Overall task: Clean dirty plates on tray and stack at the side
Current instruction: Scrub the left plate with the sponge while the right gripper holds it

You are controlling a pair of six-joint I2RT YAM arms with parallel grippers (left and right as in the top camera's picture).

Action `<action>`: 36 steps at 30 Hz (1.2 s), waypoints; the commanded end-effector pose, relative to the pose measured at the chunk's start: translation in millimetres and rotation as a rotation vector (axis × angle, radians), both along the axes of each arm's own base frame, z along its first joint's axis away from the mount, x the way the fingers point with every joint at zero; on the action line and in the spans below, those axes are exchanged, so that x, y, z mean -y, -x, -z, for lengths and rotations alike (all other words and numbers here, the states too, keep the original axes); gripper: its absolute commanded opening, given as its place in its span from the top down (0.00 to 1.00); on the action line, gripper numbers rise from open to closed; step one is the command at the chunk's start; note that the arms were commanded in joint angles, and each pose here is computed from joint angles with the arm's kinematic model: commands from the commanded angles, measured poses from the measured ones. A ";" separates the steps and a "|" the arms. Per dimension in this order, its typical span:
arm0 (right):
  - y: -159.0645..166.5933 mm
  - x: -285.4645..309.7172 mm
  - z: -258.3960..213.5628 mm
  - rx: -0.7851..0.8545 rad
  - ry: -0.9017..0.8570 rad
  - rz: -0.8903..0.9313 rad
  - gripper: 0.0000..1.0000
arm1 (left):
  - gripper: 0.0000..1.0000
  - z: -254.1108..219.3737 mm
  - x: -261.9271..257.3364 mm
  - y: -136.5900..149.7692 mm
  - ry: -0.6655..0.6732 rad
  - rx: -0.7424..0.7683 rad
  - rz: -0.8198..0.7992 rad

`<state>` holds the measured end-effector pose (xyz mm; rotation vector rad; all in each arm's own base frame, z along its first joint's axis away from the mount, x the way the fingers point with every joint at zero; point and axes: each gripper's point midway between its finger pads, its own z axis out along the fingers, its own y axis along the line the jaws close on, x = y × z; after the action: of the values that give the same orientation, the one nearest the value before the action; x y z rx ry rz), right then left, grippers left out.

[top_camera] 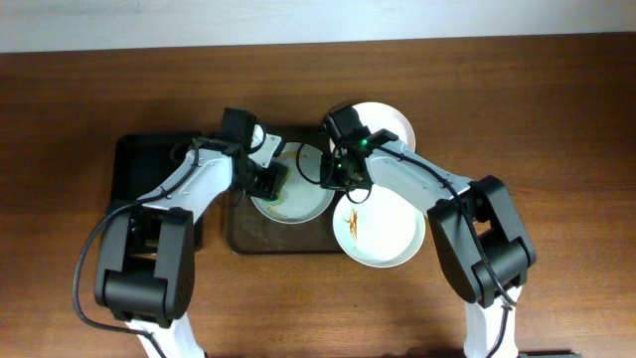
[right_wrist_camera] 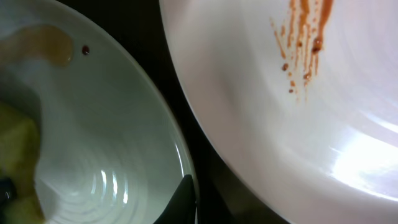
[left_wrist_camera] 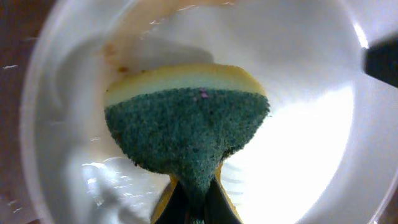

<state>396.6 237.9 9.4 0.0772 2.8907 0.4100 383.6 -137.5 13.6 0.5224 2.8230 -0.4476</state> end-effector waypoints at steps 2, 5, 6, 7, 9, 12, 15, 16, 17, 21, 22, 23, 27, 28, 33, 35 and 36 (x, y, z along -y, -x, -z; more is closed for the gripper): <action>3.9 0.6 0.7 0.002 0.016 -0.012 0.96 | 0.99 -27.7 25.8 -14.8 0.108 0.039 0.116; 4.7 1.0 1.0 -0.001 0.018 -0.012 0.96 | 0.99 -22.4 11.8 -51.2 0.022 0.156 0.018; 4.7 1.0 1.0 -0.001 0.018 -0.012 0.96 | 0.99 -19.2 12.7 -55.4 0.024 0.168 0.017; 4.7 1.0 1.0 -0.001 0.018 -0.012 0.96 | 0.99 -14.9 13.5 -58.9 0.026 0.175 0.017; 4.8 1.0 1.1 -0.002 0.018 -0.012 0.96 | 0.99 5.8 12.9 -52.3 0.015 0.120 0.015; 4.7 1.0 1.0 -0.001 0.018 -0.012 0.96 | 0.99 23.1 7.9 -31.4 -0.009 0.015 0.016; 4.7 1.0 1.0 -0.001 0.018 -0.012 0.96 | 0.99 32.3 -8.2 -0.5 -0.088 -0.124 -0.015; 4.8 1.0 1.1 -0.002 0.018 -0.012 0.96 | 0.99 32.7 -11.7 9.9 -0.095 -0.179 -0.045; 4.8 1.0 1.1 -0.002 0.017 -0.012 0.96 | 0.99 31.0 -14.8 16.6 -0.095 -0.227 -0.092; 4.9 1.0 1.1 -0.002 0.017 -0.012 0.96 | 0.99 3.1 -27.6 18.3 -0.053 -0.334 -0.196; 5.0 1.0 1.1 -0.003 0.017 -0.012 0.96 | 0.99 -6.1 -28.9 6.9 -0.043 -0.305 -0.205; 5.0 1.0 1.1 -0.003 0.017 -0.012 0.96 | 0.99 -15.0 -28.3 -7.7 -0.031 -0.259 -0.208; 4.9 1.0 1.1 -0.002 0.018 -0.012 0.96 | 0.99 -36.2 9.6 -55.4 0.108 -0.045 -0.064; 4.9 1.1 1.1 -0.002 0.018 -0.012 0.96 | 0.99 -29.3 18.0 -52.5 0.101 -0.047 -0.020; 4.9 1.1 1.1 -0.002 0.018 -0.012 0.96 | 0.99 -0.2 51.2 -25.4 0.067 -0.104 0.158; 4.8 1.0 1.1 -0.002 0.018 -0.012 0.96 | 0.99 11.5 50.5 -23.5 0.060 -0.127 0.157; 4.8 1.0 1.1 -0.002 0.018 -0.012 0.96 | 0.99 18.7 46.3 -23.7 0.042 -0.138 0.146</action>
<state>391.6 242.8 9.0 0.0380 2.9031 0.4269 408.9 -186.1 12.6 0.6863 2.8850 -0.5972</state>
